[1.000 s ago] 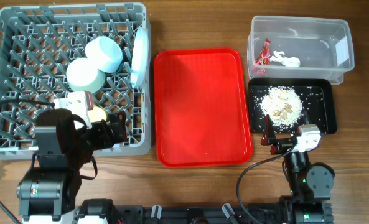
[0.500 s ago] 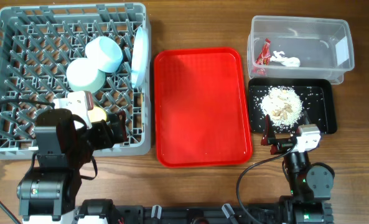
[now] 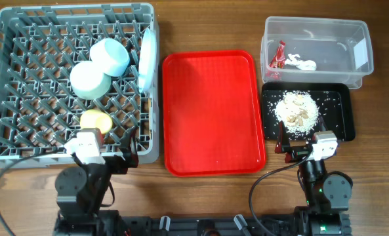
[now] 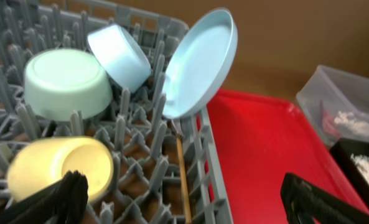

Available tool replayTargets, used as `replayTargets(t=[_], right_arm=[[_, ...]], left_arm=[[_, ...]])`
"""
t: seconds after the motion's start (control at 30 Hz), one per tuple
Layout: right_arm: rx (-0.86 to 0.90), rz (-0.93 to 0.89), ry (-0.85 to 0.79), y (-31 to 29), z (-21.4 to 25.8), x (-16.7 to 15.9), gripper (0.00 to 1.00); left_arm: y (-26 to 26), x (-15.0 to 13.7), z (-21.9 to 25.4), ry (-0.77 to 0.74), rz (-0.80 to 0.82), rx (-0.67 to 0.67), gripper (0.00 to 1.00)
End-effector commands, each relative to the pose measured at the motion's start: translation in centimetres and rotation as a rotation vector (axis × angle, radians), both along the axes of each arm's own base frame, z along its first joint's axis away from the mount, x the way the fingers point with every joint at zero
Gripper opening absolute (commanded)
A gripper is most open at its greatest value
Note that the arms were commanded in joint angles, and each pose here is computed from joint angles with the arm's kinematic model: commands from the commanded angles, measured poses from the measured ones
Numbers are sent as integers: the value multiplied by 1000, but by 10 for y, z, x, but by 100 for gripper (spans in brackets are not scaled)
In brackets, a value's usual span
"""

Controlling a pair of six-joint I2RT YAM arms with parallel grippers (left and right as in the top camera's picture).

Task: Sort waste into correct bins and load items into the dishwasher rack

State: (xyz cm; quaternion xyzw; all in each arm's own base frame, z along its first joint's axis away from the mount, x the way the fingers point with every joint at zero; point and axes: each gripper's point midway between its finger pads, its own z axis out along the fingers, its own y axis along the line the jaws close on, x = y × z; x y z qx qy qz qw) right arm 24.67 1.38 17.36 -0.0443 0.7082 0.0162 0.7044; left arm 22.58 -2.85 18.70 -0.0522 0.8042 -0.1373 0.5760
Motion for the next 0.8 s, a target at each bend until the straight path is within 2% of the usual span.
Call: replayTargets(t=[0.0, 0.13, 0.17, 0.3, 0.77], right_arm=[[-12, 11, -14, 1, 3, -1, 100], [-12, 11, -14, 1, 3, -1, 100], [-12, 11, -14, 1, 3, -1, 100], [-12, 11, -14, 1, 3, -1, 100], [-12, 11, -14, 1, 3, -1, 100]], left_arm=[[-2, 7, -7, -154, -17, 6, 100], [-2, 17, 0, -345, -11, 6, 100], [2, 19, -2, -351, 17, 12, 100], [-2, 18, -30, -241, 6, 41, 100], [-3, 18, -30, -241, -2, 40, 100]])
